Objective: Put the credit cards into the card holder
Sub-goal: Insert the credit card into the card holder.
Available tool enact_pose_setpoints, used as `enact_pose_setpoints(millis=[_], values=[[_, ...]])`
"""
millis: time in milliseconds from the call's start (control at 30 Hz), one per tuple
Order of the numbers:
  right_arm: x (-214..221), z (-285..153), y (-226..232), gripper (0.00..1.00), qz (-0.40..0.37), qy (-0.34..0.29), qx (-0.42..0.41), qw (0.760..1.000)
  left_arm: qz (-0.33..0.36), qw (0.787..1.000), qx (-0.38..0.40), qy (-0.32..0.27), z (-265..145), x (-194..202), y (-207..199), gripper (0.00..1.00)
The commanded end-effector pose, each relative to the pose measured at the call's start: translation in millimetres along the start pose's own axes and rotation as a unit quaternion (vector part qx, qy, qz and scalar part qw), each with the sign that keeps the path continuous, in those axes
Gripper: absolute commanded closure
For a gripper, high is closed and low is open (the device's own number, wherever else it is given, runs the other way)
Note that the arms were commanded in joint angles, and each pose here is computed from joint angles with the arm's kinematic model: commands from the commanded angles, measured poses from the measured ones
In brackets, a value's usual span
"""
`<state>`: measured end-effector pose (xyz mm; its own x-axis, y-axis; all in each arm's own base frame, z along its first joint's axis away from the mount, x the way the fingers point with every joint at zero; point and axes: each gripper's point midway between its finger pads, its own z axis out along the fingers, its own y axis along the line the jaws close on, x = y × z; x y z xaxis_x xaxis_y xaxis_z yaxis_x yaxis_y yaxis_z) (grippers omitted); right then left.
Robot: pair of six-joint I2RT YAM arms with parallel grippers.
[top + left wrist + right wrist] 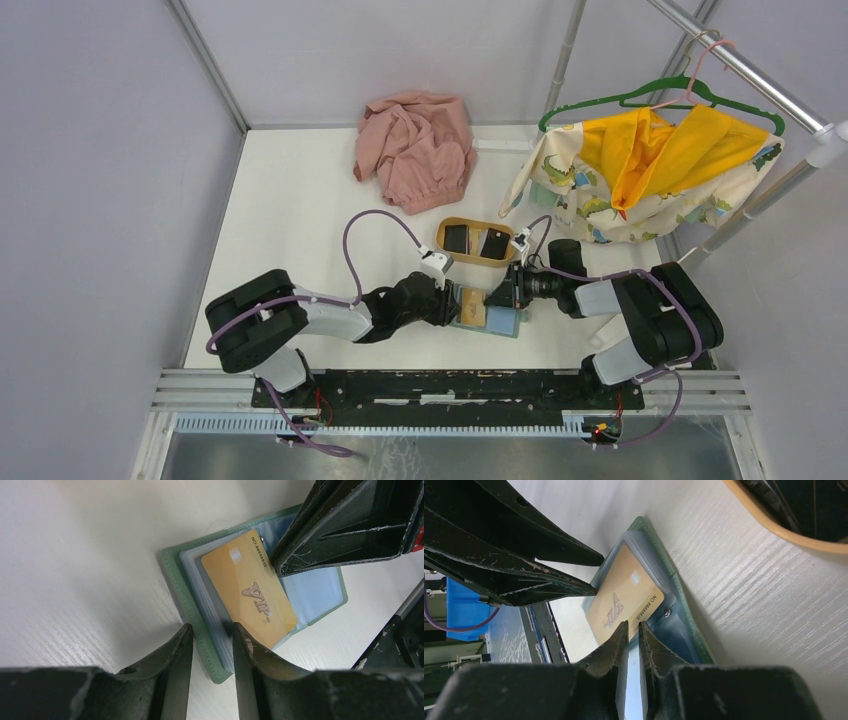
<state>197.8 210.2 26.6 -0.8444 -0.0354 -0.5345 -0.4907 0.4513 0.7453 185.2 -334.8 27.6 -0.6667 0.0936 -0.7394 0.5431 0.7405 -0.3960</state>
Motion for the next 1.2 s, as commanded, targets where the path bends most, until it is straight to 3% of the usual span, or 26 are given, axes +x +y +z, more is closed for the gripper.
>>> enact_pose_setpoints(millis=[0,167,333,533,700,900,1000,1167], values=[[-5.1,6.1,21.9,0.82,-0.022,0.005,-0.051,0.998,-0.033,0.998,0.058,-0.018,6.6,-16.2,-32.0,0.59],[-8.7,3.8,17.1,0.78,-0.071,0.021,-0.036,0.997,-0.046,0.998,0.033,-0.024,4.2,-16.8,-22.0,0.55],[-14.6,-4.9,5.7,0.63,-0.182,0.045,-0.009,0.982,-0.050,0.998,0.006,-0.043,-7.5,-22.9,-10.1,0.50],[-23.5,-14.5,5.7,0.62,-0.264,0.050,0.006,0.963,-0.047,0.997,-0.002,-0.057,-18.4,-27.3,-5.0,0.50],[-36.1,-23.5,9.5,0.72,-0.352,0.033,0.026,0.935,-0.043,0.997,-0.023,-0.051,-17.8,-22.2,4.2,0.57],[-40.9,-21.8,8.2,0.95,-0.510,0.050,0.066,0.856,-0.040,0.996,-0.063,-0.045,-19.5,-18.4,19.2,0.63],[-29.3,-18.7,-7.9,0.96,-0.544,0.093,0.089,0.829,-0.038,0.995,-0.079,-0.042,-20.7,-17.4,25.1,0.66],[-15.6,-13.0,-18.2,0.96,-0.559,0.133,0.096,0.813,-0.038,0.996,-0.083,-0.018,-11.9,-6.8,25.6,0.70]])
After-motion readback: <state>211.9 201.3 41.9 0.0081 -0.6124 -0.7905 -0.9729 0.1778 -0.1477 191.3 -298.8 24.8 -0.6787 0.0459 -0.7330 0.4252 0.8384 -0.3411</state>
